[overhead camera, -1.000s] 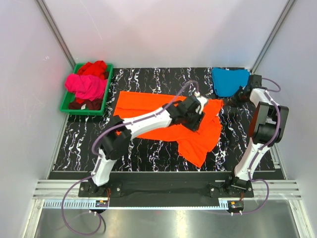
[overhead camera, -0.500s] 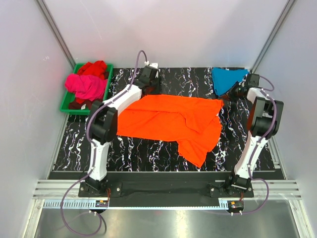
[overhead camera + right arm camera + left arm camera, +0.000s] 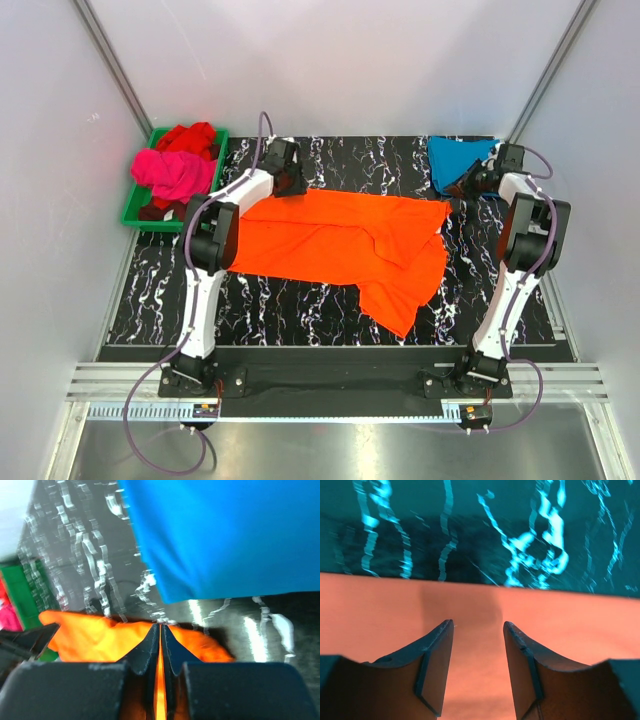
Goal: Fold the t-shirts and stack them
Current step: Fold the tshirt
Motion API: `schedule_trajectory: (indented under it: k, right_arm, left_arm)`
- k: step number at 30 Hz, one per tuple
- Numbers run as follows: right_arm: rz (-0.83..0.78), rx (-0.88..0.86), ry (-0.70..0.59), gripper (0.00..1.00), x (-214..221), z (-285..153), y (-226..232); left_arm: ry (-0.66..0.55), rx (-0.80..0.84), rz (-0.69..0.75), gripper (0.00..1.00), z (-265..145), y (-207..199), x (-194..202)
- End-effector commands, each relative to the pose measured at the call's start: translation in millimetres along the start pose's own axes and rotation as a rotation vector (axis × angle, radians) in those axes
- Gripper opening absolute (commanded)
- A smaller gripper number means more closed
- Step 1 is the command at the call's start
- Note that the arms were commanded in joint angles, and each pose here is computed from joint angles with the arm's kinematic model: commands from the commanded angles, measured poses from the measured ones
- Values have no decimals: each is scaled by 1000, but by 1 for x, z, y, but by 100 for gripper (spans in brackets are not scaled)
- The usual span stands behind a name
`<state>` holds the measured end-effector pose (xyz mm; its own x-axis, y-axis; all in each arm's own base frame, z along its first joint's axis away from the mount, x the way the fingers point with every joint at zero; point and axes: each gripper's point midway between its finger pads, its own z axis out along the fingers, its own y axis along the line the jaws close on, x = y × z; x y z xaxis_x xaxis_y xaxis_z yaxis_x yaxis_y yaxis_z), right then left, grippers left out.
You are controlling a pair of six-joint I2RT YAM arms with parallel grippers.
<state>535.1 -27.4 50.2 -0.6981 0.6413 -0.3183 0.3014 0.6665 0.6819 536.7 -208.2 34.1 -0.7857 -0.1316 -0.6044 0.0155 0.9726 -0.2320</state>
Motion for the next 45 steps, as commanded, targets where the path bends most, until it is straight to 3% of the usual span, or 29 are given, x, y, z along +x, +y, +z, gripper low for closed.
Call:
schedule_trajectory:
  k: [1,7,19,26,30,35,40,45]
  right_arm:
    - [-77,-145,-37,9,-14,-28,47]
    - [-47,-164,18,10,5,-18,40]
    - [23,143,62,5,24,0,-61]
    - [60,287,87,3,12,2,-87]
    - [15,245,42,4,-3,-2,-72]
    - [-32,52,21,12,-17,-13,-22]
    - [-31,64,-39,15,-31,-42,3]
    - [47,187,-80,38,-26,-88,14]
  left_arm:
    - [-46,38,-23,50,1,-5,-22]
    - [-27,28,-18,50,7,-1,-14]
    - [21,19,-51,50,17,15,-4]
    - [18,16,-51,51,20,20,-8]
    - [44,7,-64,51,24,27,-5]
    - [38,3,-60,52,17,29,-9]
    - [-46,103,-44,54,-30,0,-55]
    - [-106,171,-43,57,-98,-23,-89]
